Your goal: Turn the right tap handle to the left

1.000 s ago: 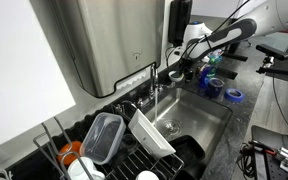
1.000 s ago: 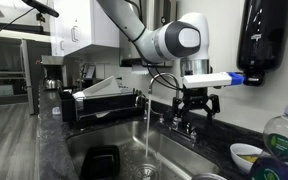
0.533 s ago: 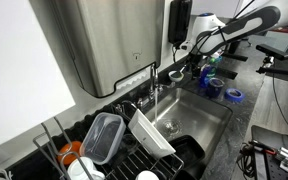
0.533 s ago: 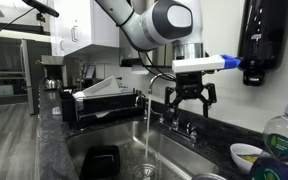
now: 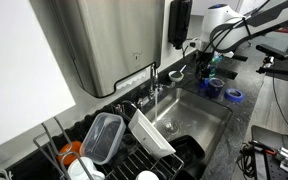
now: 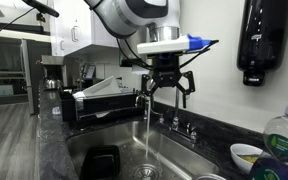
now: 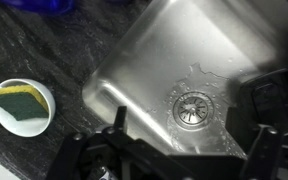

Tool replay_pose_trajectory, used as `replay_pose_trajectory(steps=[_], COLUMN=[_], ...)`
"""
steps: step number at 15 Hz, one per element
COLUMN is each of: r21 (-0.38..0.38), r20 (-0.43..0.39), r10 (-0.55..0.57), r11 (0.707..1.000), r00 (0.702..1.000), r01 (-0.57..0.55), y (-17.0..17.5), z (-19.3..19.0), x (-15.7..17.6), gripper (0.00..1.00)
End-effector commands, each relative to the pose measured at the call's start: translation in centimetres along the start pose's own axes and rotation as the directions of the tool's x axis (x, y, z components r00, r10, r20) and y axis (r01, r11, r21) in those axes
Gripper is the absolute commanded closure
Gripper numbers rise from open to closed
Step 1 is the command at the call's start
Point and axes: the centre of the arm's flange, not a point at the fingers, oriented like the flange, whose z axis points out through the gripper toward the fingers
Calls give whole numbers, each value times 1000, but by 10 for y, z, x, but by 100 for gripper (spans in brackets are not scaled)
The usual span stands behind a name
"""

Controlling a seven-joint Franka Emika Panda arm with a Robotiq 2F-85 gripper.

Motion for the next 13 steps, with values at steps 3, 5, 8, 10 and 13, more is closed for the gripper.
replay_pose_trajectory(steps=[3,5,8,10,13], r21=[67,67,70,69,69], r20=[37,46,52,51,44], r10=[107,126,129,116,109], r11=[992,989,989,990,991], r00=[994,991,990,992,993], r01=[-110,-129,-132,-119,-112], y=[-59,-75,-100,-84,-97], z=[-36,-48,-63,-59,-67], x=[-20,-27,-38,-25,-34], gripper=[0,0,0,0,0])
